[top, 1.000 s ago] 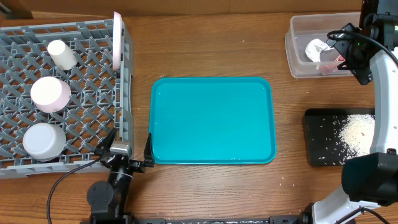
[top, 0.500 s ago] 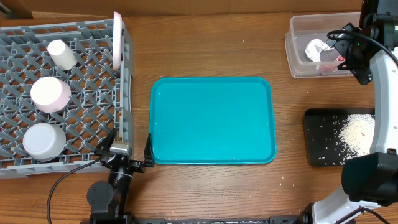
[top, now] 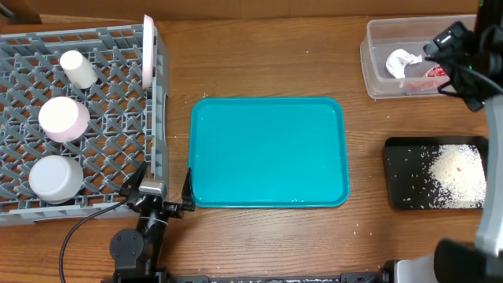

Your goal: Sort waste into correct bins and load items into the dishwasher

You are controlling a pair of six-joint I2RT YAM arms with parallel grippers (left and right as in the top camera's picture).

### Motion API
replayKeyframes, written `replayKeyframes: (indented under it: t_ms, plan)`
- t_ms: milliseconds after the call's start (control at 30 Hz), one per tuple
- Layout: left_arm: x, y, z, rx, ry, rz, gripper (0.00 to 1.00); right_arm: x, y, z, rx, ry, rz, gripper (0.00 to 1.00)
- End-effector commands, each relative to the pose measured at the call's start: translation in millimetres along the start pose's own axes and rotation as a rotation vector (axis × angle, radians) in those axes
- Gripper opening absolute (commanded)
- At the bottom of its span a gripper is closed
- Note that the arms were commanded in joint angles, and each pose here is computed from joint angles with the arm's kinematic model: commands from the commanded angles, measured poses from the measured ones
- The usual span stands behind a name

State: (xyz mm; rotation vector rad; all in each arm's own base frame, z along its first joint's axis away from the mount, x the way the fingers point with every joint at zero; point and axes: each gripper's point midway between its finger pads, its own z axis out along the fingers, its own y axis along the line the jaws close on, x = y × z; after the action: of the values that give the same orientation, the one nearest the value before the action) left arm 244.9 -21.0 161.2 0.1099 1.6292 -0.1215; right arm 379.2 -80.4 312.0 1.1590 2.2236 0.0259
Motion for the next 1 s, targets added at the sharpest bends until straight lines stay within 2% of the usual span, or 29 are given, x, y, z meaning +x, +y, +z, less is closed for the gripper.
replayKeyframes:
  t_ms: [0,200,367,500,733,967]
  plan:
    - [0,2,0,-0.013,-0.006,0.012,1.00,-8,-11,-27,0.004,-0.069,0.004,1.00]
    - [0,2,0,-0.013,-0.006,0.012,1.00,-5,-2,-40,-0.085,-0.089,0.002,1.00]
    - [0,2,0,-0.013,-0.006,0.012,1.00,17,16,-38,-0.223,-0.128,-0.066,1.00]
    - [0,2,0,-0.013,-0.006,0.012,1.00,47,23,-32,-0.349,-0.172,-0.092,1.00]
    - [0,2,0,-0.013,-0.006,0.012,1.00,118,3,-5,-0.587,-0.203,-0.110,1.00]
    - [0,2,0,-0.013,-0.006,0.012,1.00,159,-25,18,-0.744,-0.294,-0.096,1.00]
